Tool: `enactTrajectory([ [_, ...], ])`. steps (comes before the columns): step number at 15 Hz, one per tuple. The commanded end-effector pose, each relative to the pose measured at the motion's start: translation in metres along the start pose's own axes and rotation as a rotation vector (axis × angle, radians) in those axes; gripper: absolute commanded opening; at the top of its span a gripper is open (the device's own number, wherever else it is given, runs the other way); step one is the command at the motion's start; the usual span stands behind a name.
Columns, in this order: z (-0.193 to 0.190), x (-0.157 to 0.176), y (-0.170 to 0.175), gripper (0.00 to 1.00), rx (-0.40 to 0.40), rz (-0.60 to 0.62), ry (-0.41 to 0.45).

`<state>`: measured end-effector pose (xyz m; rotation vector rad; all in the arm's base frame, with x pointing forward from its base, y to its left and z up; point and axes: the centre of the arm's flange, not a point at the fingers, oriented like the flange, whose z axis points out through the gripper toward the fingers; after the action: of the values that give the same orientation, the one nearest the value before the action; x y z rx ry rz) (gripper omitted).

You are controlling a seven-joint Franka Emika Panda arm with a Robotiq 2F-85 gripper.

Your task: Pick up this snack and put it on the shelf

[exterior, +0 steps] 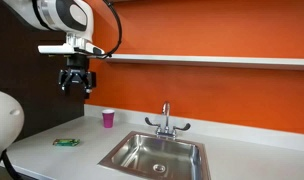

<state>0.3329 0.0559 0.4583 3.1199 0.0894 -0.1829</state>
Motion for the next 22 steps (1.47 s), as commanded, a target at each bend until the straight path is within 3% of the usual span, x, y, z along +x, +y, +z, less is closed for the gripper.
enactTrajectory([
  [1, 0.0, 0.0, 0.0, 1.0, 0.0, 0.0, 0.0],
  [11, 0.01, 0.017, -0.014, 1.0, 0.008, -0.027, 0.004],
  [22, 0.042, 0.07, -0.093, 1.0, -0.013, -0.182, -0.031],
])
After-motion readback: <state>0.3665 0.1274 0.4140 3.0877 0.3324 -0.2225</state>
